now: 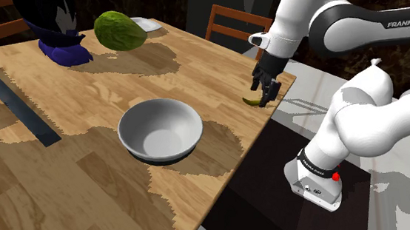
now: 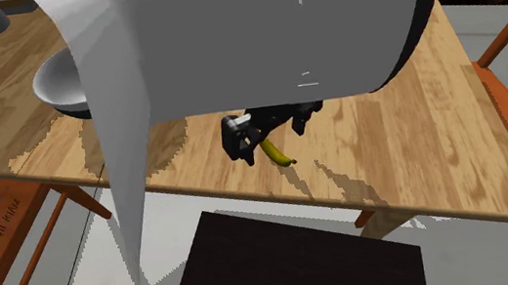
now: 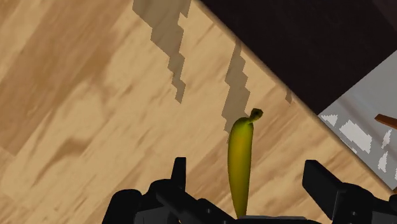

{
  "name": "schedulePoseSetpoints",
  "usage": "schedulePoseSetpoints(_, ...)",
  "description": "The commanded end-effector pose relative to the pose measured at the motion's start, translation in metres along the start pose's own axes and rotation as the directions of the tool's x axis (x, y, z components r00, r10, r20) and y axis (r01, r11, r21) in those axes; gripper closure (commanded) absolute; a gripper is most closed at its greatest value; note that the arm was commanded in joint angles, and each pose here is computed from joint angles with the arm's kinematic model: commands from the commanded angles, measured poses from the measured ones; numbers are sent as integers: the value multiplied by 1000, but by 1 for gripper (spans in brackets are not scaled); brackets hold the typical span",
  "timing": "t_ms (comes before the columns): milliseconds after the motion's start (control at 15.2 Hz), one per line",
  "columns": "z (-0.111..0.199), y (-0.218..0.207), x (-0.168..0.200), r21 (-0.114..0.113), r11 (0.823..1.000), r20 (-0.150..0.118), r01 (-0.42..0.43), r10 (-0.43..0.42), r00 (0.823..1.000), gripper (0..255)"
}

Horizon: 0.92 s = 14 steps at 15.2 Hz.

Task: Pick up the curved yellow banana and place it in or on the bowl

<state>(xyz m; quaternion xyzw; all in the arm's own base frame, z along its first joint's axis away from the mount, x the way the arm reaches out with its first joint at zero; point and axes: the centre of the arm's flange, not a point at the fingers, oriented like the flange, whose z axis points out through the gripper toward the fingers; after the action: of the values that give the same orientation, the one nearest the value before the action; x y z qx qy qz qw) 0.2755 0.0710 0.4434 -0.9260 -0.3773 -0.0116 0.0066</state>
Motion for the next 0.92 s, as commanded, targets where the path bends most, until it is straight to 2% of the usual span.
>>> schedulePoseSetpoints(0, 11, 0, 0, 0, 1000, -1, 2, -2, 1000, 0)
schedulePoseSetpoints(132, 19, 0, 0, 0, 1000, -1, 2, -2, 1000, 0)
schedulePoseSetpoints(594, 19, 0, 0, 0, 1000, -1, 2, -2, 1000, 0)
schedulePoseSetpoints(660, 19, 0, 0, 0, 1000, -1, 2, -2, 1000, 255)
schedulePoseSetpoints(858, 19, 0, 0, 0, 1000, -1, 2, -2, 1000, 255)
